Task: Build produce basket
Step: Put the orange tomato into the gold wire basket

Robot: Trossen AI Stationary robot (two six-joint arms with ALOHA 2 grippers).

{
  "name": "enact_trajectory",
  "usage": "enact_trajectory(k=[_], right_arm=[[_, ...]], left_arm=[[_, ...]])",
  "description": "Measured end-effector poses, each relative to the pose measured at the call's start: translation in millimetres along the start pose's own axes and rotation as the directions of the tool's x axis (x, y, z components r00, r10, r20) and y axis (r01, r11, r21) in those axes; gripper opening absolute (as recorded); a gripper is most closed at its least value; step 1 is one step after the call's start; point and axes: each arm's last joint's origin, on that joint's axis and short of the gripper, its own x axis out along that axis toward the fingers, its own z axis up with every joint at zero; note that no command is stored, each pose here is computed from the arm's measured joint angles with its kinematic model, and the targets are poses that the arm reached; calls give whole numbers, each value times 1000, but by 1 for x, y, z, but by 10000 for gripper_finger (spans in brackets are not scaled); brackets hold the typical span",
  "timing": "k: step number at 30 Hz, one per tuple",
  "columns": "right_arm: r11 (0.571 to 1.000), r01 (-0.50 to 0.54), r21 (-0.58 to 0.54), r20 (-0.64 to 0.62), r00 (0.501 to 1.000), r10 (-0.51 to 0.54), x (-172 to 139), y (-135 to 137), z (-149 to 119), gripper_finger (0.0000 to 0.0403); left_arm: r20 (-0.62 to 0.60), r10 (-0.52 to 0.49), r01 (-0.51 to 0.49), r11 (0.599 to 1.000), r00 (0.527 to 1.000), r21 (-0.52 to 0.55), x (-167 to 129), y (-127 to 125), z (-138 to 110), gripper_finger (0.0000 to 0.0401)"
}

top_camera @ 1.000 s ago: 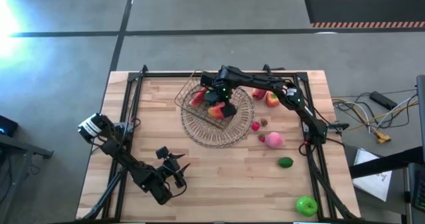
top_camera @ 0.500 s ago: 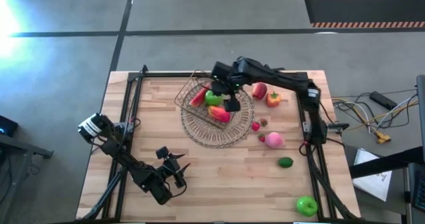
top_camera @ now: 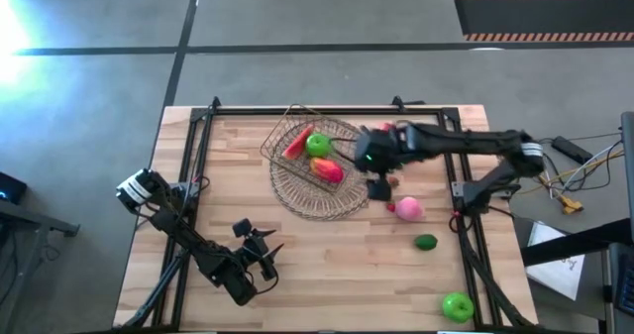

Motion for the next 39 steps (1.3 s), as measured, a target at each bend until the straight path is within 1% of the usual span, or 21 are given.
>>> enact_trajectory(k=[2,5,8,10,11,14,15,16,19,22,24,26,30,33,36,39], right_arm=[[998,51,46,-15,999,-51,-1,11,-21,309],[981,117,155,-25,993,-115,-2,24,-52,309],[939,163,302,-20,986,-165,-1,29,-80,309],[892,188,411,-16,980,-199,3,28,-97,309],[861,200,468,-25,977,-214,5,27,-106,309],[750,247,613,-67,963,-262,15,22,-130,309],[722,259,641,-84,959,-270,19,20,-136,309],[704,275,655,-95,954,-283,22,19,-142,309],[685,363,632,-118,918,-379,33,14,-154,309],[646,425,634,-142,885,-443,40,7,-157,309],[633,441,636,-147,875,-462,43,2,-155,309],[629,452,632,-151,868,-473,47,-5,-152,309],[645,463,608,-149,864,-480,51,-20,-146,309],[647,447,618,-167,879,-447,53,-33,-145,309],[648,413,640,-168,898,-406,57,-48,-144,311],[635,381,672,-181,916,-359,63,-65,-146,320]], left_arm=[[9,5,-5,1000,1000,1,0,0,0,199],[26,13,-13,1000,1000,5,0,0,1,199],[31,12,-13,999,999,29,0,0,1,199],[38,13,-14,999,999,37,1,-1,2,199],[45,17,-19,999,999,45,1,0,2,199],[58,23,-26,998,998,51,1,0,3,199],[60,24,-27,998,998,51,1,0,3,199],[62,25,-28,998,998,53,1,0,3,199],[66,29,-34,997,997,72,2,0,3,199],[68,38,-44,994,997,101,4,1,5,199],[71,47,-55,992,996,115,6,1,6,199],[72,52,-60,992,996,111,8,1,7,199],[71,66,-72,993,995,95,13,3,9,199],[70,71,-77,992,995,96,14,3,10,199],[70,72,-80,989,995,124,14,3,10,199],[70,75,-86,984,995,157,16,4,11,199]])
